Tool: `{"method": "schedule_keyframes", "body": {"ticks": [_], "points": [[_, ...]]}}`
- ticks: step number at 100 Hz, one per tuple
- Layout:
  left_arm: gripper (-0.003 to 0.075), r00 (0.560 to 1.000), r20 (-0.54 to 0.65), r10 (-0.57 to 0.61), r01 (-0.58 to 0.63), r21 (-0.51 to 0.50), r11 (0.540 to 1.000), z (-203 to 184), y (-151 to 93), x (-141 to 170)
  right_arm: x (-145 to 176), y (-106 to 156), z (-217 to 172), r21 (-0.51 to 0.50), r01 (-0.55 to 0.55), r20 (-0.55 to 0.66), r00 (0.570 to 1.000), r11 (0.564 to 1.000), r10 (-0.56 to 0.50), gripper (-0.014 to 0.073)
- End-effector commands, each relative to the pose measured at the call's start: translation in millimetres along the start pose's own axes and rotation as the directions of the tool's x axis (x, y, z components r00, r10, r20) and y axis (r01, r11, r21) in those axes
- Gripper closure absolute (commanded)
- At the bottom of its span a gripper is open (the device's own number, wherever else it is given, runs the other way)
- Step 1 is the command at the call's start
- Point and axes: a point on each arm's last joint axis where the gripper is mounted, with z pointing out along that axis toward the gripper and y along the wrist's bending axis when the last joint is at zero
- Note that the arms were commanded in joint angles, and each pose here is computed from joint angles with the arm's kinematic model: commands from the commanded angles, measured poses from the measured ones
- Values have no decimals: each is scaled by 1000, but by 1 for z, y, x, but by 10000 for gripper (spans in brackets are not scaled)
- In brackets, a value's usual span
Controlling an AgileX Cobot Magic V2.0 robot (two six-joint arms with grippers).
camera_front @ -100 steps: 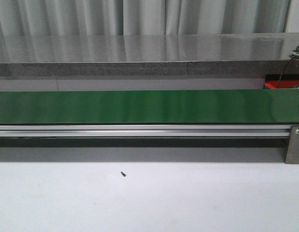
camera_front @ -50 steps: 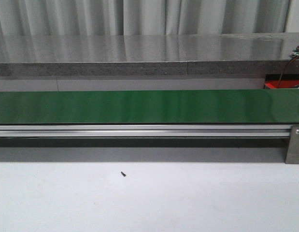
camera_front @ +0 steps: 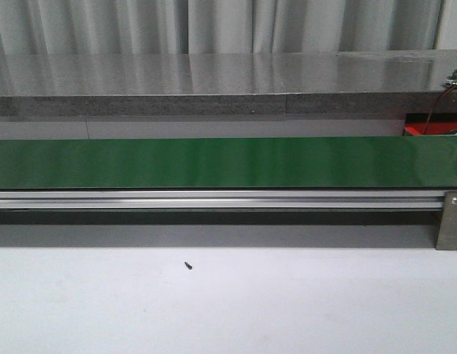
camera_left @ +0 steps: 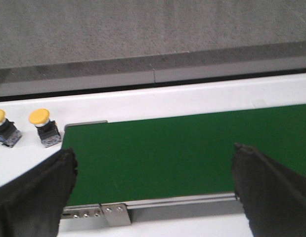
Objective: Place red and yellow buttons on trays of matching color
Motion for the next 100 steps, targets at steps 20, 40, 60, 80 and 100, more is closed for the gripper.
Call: {"method": "schedule_keyframes", "body": {"ticks": [20, 40, 60, 80, 100], "points": [[80, 989, 94, -117, 131, -161, 978, 21, 41, -61, -11, 0, -7, 12, 7, 82, 997, 1000, -8, 663], [82, 984, -6, -178, 173, -208, 963, 69, 83, -87, -11, 0, -7, 12, 7, 82, 997, 1000, -8, 663], [82, 957, -111, -267, 235, -239, 942, 130, 129, -91, -11, 0, -7, 12, 7, 82, 997, 1000, -8, 663], [83, 939, -184, -291, 245, -235, 941, 180, 155, -86, -11, 0, -7, 12, 7, 82, 997, 1000, -8, 663], [135, 924, -244, -293, 233, -246, 941, 218, 173, -70, -11, 0, -7, 12, 7, 82, 997, 1000, -8, 663]]}}
